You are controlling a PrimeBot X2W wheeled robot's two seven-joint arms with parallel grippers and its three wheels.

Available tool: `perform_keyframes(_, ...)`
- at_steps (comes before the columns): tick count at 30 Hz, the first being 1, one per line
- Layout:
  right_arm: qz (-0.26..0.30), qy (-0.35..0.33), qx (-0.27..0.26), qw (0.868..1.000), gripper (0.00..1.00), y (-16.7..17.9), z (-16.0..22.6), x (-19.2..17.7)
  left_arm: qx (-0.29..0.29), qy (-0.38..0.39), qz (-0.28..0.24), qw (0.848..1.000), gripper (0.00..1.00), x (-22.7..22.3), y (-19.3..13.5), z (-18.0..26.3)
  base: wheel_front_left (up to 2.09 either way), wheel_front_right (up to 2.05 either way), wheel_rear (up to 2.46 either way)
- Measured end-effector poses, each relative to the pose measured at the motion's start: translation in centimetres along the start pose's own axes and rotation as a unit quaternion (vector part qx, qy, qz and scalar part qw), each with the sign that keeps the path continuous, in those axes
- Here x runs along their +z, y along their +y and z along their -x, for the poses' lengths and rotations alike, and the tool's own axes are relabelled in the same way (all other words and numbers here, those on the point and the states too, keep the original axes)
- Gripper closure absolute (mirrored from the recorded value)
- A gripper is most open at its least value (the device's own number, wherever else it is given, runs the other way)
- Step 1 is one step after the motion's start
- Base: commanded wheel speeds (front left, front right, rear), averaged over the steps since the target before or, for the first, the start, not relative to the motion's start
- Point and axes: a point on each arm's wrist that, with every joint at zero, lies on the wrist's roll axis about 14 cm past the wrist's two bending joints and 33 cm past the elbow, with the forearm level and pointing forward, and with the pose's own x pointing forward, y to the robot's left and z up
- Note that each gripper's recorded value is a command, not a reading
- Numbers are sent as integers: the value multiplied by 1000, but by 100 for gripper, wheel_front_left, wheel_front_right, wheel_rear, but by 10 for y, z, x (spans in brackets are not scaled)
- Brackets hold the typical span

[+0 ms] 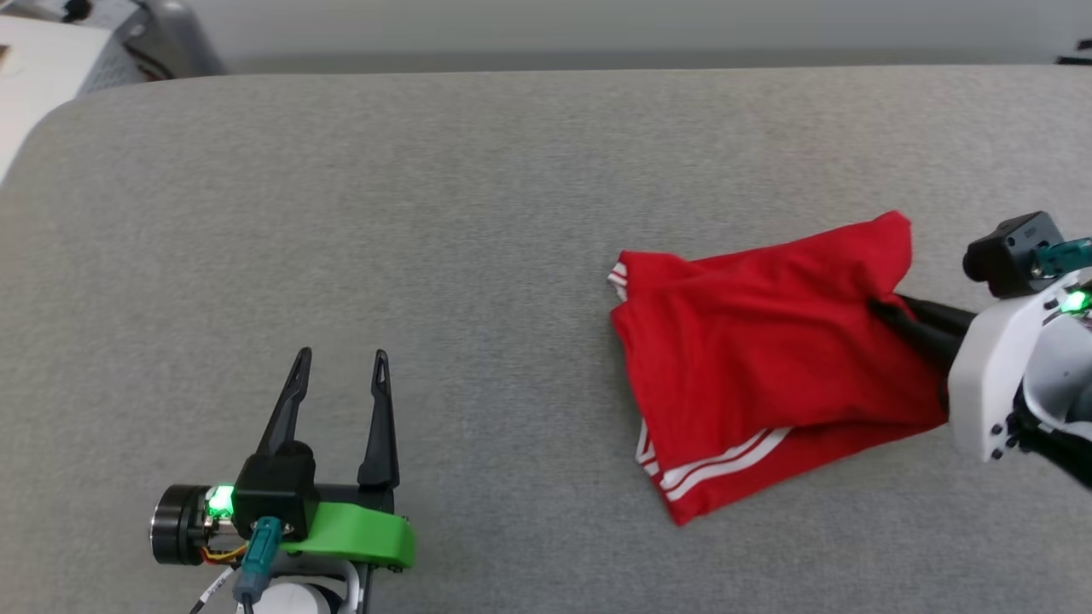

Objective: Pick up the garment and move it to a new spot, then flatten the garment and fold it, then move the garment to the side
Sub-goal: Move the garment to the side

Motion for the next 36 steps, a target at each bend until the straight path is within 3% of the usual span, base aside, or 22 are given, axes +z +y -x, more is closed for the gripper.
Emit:
perform_keyframes(11, 56, 30, -130, 989, 100, -79, 53, -6, -59, -9, 12, 998, 0, -4, -37, -31, 0, 0, 0)
perform_keyframes(18, 69, 106, -246, 961, 100, -168, 86, -34, -81, -9, 5, 997, 0, -17, -46, -56, 0, 0, 0)
perform_keyframes(24, 43, 147, -324, 934, 100, -230, 100, -56, -88, 1, 5, 996, 0, -36, -47, -72, 0, 0, 0)
perform_keyframes(31, 35, 182, -380, 906, 100, -274, 107, -81, -92, 20, 3, 996, 0, -59, -48, -79, 0, 0, 0)
perform_keyframes(34, 37, 175, -387, 905, 100, -281, 100, -84, -90, 27, 1, 996, 0, -64, -45, -78, 0, 0, 0)
perform_keyframes(35, 36, 167, -389, 905, 60, -282, 97, -82, -89, 28, -1, 996, 0, -64, -44, -77, 0, 0, 0)
perform_keyframes(36, 33, 159, -389, 907, 5, -282, 94, -81, -88, 28, -2, 996, 0, -64, -43, -77, 0, 0, 0)
